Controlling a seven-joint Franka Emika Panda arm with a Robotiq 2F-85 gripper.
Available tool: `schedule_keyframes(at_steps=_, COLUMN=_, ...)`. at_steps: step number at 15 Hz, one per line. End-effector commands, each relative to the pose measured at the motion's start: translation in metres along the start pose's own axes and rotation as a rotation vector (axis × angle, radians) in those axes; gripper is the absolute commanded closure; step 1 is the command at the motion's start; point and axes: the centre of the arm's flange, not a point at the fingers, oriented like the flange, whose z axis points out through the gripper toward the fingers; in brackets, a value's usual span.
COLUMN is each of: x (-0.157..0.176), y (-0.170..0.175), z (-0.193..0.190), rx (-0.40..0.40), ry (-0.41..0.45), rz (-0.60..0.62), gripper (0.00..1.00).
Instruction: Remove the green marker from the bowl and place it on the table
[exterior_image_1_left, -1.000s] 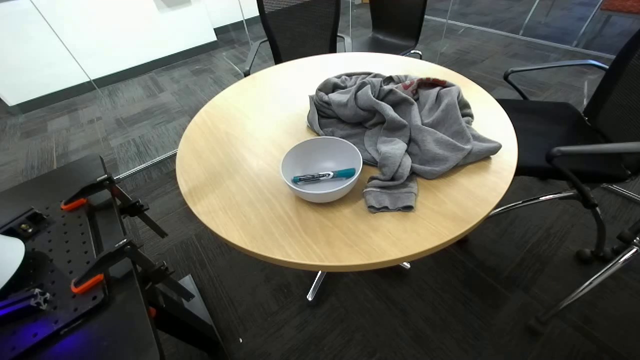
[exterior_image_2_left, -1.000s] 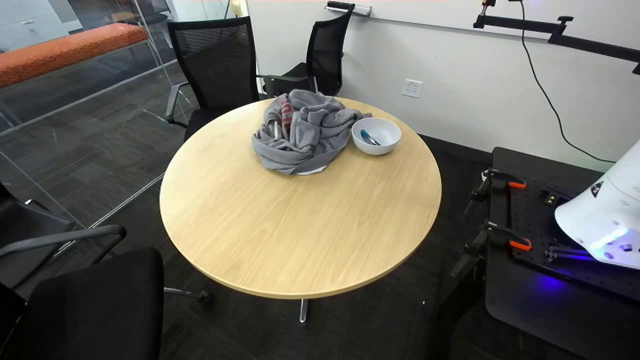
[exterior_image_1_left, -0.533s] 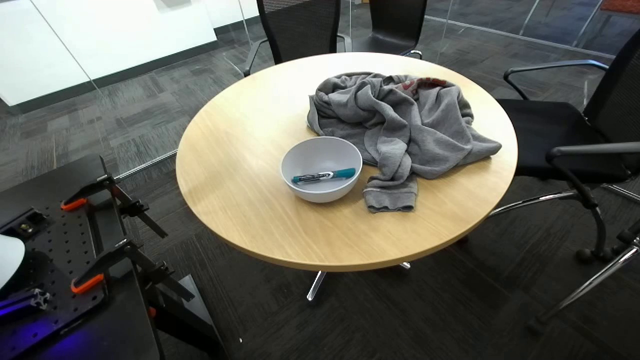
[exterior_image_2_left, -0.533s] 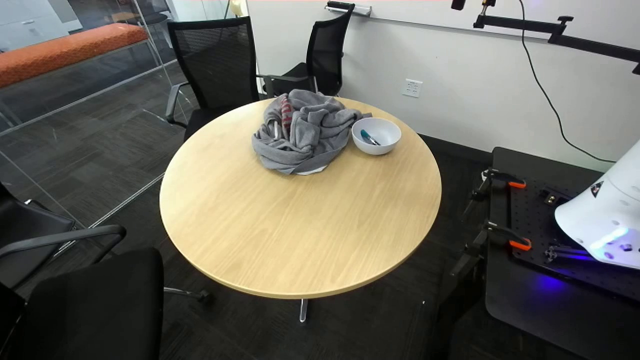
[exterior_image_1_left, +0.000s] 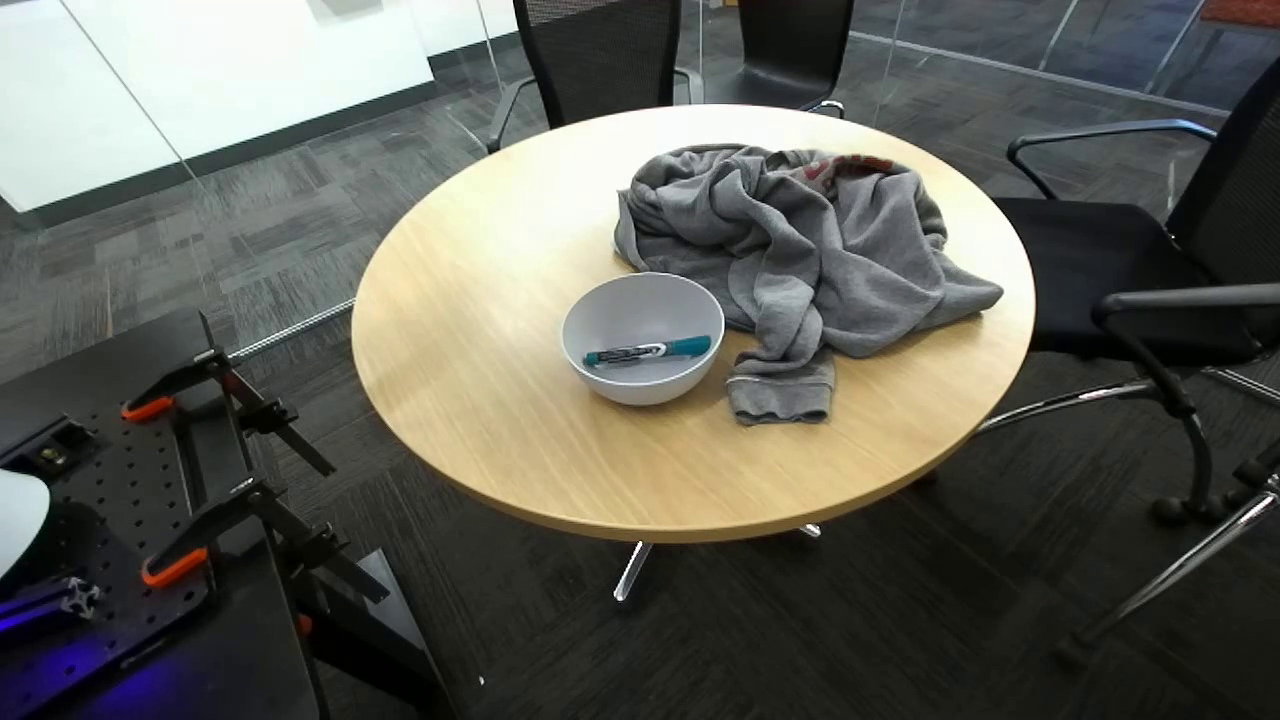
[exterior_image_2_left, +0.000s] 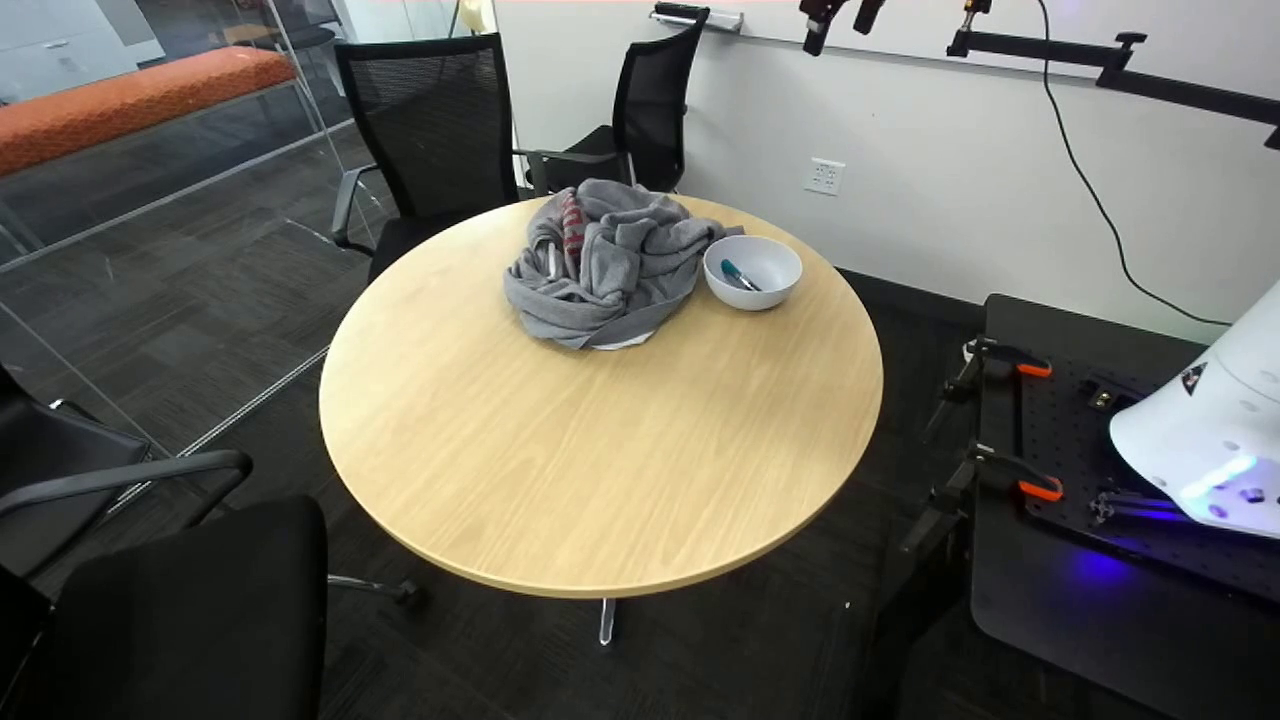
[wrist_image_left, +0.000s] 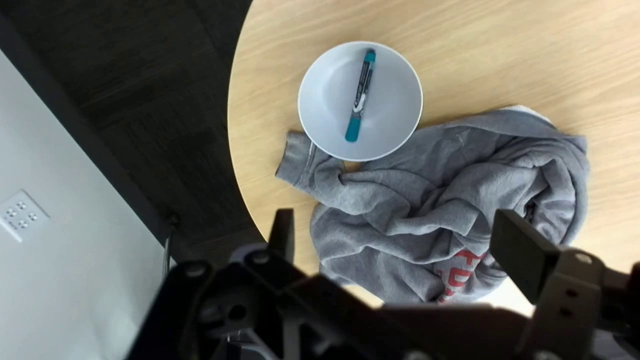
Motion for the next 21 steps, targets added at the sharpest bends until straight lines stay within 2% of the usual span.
schedule_keyframes(at_steps=1, x=0.026, y=-0.005, z=0.039, rx=0.012, ry=0.075, rz=-0.005, gripper=0.00)
schedule_keyframes(at_steps=4, x=0.036, y=-0.012, z=0.069, rx=0.035, ry=0.114, rz=-0.009, gripper=0.00)
schedule_keyframes(at_steps=7, x=0.039, y=-0.017, z=0.099, rx=0.042, ry=0.101, rz=-0.001, gripper=0.00)
schedule_keyframes(at_steps=11, x=0.032, y=-0.024, z=0.132, rx=0.074, ry=0.025, rz=0.025, gripper=0.00)
schedule_keyframes(at_steps=16, x=0.028, y=-0.021, z=0.172, rx=0.104, ry=-0.059, rz=0.115, gripper=0.00)
schedule_keyframes(at_steps=21, x=0.018, y=-0.008, z=0.217, rx=0.085, ry=-0.147, rz=0.175, gripper=0.00)
